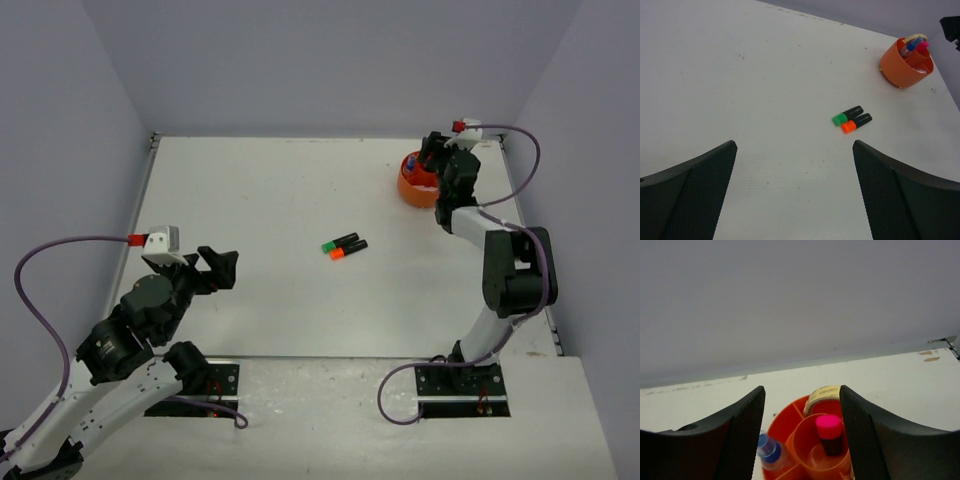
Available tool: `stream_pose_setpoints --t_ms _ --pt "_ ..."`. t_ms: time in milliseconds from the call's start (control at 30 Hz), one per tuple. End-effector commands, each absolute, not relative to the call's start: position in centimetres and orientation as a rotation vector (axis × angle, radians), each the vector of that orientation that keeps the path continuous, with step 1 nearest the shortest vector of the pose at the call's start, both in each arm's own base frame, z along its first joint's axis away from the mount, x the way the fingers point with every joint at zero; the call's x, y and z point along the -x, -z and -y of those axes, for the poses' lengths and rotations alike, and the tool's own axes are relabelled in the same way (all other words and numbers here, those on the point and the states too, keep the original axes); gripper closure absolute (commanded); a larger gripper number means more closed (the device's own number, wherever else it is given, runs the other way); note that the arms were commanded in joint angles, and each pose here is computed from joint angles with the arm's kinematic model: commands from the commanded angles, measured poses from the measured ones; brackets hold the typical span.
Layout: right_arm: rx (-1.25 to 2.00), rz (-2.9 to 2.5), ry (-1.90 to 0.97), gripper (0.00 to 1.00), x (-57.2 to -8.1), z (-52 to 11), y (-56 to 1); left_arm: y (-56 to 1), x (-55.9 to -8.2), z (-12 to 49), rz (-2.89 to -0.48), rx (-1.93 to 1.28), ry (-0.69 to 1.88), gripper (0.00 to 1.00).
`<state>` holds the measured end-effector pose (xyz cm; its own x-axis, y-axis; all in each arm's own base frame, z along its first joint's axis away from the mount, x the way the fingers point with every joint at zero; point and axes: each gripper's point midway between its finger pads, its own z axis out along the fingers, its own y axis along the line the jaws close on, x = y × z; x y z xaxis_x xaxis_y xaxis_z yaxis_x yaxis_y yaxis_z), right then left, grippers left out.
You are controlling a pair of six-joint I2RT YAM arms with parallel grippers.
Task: Sort the stationery into containers
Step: Place the pen in the storage box, then pick up the pen from the center of the board.
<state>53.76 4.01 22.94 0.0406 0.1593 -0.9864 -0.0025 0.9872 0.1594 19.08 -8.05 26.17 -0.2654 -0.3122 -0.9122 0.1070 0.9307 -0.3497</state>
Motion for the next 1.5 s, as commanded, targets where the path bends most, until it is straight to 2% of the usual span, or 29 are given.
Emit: stream_pose_setpoints --t_ms 0,67,100,233,300,500,633,800,900,1467 --pt "0.167 -1.537 -0.23 0.37 -49.4 -11.0 -29.9 -26.3 -19.7 8.1 -1.785 0.136 0.378 0.0" --pt "0.268 -1.617 -0.258 0.37 -47.8 -14.1 -30.9 -26.3 -19.7 8.1 -1.786 0.139 0.374 0.0" --pt "0.376 -1.747 -0.302 0.36 -45.9 -16.5 -28.3 -26.2 -19.9 8.1 -1.79 0.14 0.367 0.0" --pt "0.738 -1.943 -0.378 0.17 -40.3 -22.6 -23.5 -26.1 -20.0 8.0 -1.796 0.141 0.359 0.0" --pt "0.934 -1.98 -0.288 0.01 -38.9 -24.1 -20.0 -26.1 -19.9 8.0 -1.794 0.144 0.36 0.0" --pt "1.135 -2.19 -0.037 0.01 -39.6 -22.4 -11.5 -26.4 -19.8 7.8 -1.78 0.15 0.373 0.0" --pt "1.215 -2.243 0.006 0.01 -40.9 -22.8 -9.7 -26.4 -19.7 7.8 -1.776 0.152 0.375 0.0" --pt "1.347 -2.338 0.036 0.12 -40.6 -22.3 -5.6 -26.4 -19.7 7.9 -1.78 0.145 0.378 0.0" --pt "1.371 -2.348 0.002 0.18 -40.1 -22.6 -4.9 -26.5 -19.6 7.8 -1.775 0.147 0.383 0.0" --pt "1.508 -2.303 -0.088 0.27 -38.4 -26.4 -3.1 -26.5 -19.6 7.9 -1.773 0.142 0.386 0.0"
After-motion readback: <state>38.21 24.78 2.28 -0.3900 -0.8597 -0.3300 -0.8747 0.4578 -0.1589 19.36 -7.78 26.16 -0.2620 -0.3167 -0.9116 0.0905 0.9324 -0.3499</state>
